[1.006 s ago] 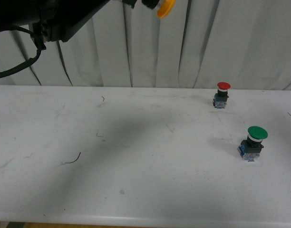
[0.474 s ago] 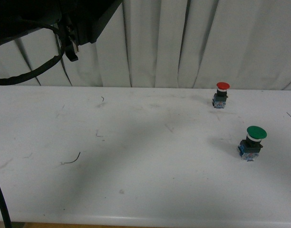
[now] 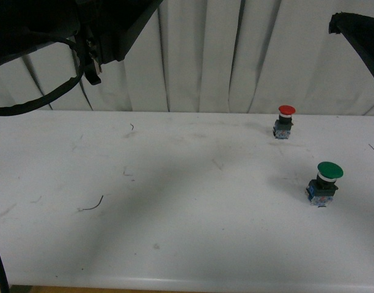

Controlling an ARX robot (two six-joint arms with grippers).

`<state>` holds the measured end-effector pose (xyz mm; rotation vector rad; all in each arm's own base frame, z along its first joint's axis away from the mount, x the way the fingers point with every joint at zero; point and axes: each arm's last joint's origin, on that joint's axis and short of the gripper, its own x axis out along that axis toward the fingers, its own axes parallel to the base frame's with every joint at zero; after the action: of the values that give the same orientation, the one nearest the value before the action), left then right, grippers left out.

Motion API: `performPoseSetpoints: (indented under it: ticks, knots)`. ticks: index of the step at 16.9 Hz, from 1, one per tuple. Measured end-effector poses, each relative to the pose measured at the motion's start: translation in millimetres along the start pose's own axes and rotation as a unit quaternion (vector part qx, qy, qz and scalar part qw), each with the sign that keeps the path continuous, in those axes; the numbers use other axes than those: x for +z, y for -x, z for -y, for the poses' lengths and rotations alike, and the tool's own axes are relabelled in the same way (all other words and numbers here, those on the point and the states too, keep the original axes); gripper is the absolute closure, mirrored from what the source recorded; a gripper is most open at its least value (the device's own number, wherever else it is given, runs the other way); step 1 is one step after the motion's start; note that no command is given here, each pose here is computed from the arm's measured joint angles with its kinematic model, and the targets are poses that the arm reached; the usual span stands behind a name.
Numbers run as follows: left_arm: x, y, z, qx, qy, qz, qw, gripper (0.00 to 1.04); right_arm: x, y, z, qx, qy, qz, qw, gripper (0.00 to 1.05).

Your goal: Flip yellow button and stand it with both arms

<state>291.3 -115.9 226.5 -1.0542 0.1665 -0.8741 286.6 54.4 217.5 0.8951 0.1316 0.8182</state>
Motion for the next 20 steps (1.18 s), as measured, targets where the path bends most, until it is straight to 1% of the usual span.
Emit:
performPoseSetpoints:
  ticks: [1,2,5,12,18,19,20]
  knots:
    - [-1,-1,1,-0.001,0.001,-0.001,1.0,0.7,-4,-20,3,0.009,-0.036,-0.007,0.999,0.06]
    - [-3,-1,1,-0.002,0.002,-0.003,1.0,0.7,-7,-35,12,0.003,-0.058,-0.004,0.998,0.06]
    - [-6,-1,1,-0.001,0.004,-0.007,1.0,0.7,-19,-56,4,0.023,-0.082,-0.016,0.996,0.06]
    - [-7,0,0,0.002,0.005,-0.006,1.0,0.7,-26,-63,-1,0.028,-0.092,-0.02,0.995,0.06]
    - [-8,1,0,0.003,0.007,-0.008,1.0,0.7,-25,-69,-1,0.03,-0.098,-0.012,0.995,0.06]
    - [-8,1,0,0.004,0.007,-0.008,1.0,0.7,-27,-70,0,0.026,-0.105,-0.011,0.994,0.09]
    - [-9,1,-1,0.006,0.008,-0.008,1.0,0.7,-27,-70,-1,0.026,-0.109,-0.011,0.994,0.19]
